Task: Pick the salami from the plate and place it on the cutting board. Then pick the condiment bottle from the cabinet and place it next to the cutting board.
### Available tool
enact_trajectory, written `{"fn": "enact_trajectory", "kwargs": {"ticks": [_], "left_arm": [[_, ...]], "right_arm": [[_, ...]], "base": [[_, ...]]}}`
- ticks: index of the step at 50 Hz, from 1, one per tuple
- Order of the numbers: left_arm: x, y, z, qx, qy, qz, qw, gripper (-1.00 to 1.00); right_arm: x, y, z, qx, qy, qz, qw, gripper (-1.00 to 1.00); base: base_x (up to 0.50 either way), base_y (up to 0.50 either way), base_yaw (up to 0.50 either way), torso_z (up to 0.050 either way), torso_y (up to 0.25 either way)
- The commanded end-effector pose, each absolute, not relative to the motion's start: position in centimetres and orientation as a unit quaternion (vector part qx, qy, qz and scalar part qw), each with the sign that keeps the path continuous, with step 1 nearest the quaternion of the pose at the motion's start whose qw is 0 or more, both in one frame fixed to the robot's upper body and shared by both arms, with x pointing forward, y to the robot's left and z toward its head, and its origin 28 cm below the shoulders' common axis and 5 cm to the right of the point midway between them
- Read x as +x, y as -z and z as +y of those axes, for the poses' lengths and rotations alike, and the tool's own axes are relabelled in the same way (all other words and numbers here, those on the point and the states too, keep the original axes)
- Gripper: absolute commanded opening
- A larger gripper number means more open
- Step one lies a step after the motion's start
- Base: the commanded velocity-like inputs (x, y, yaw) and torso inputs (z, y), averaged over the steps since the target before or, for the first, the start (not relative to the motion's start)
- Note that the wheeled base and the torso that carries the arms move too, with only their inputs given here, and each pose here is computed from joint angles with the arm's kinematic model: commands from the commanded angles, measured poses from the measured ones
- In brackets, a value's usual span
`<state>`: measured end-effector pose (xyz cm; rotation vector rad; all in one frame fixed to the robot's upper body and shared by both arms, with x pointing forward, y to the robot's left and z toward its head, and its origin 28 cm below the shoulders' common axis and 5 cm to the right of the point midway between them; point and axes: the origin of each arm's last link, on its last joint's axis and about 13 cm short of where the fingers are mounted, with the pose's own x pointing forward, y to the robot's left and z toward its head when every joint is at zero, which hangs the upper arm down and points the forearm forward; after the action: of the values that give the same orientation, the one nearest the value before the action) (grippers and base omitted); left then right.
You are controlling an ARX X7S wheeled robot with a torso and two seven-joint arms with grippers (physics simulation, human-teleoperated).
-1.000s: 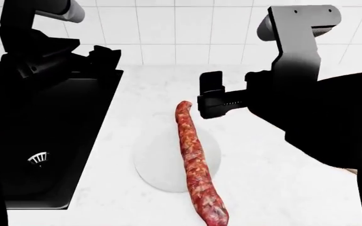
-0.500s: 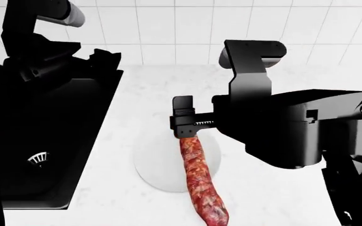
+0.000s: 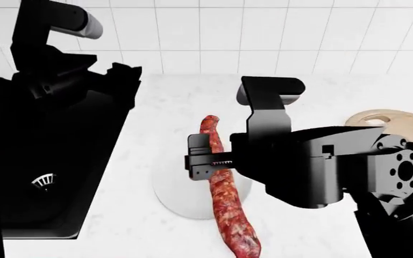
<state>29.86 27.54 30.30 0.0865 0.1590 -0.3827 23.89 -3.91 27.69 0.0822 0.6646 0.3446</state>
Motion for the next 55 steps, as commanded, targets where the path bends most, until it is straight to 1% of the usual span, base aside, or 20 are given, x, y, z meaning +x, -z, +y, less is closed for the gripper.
{"fn": "enact_trajectory", "kwargs": {"ticks": [1,26,55], "left_arm": [[29.8,-30.0,27.6,0.044,0.190,0.084,0.977,1.00],[29.8,-29.8,27.5,0.041,0.192,0.085,0.977,1.00],[30.0,-29.5,27.5,0.038,0.193,0.089,0.976,1.00]], "right_arm": [[23.7,-26.6,-3.7,0.048,-0.173,0.346,0.921,1.00],[24.0,-24.4,-3.6,0.053,-0.172,0.374,0.910,1.00],[24.2,-23.0,-3.6,0.055,-0.168,0.396,0.901,1.00]], "base": [[0.00,0.00,0.00,0.000,0.000],[0.00,0.00,0.00,0.000,0.000],[0.00,0.00,0.00,0.000,0.000]]}}
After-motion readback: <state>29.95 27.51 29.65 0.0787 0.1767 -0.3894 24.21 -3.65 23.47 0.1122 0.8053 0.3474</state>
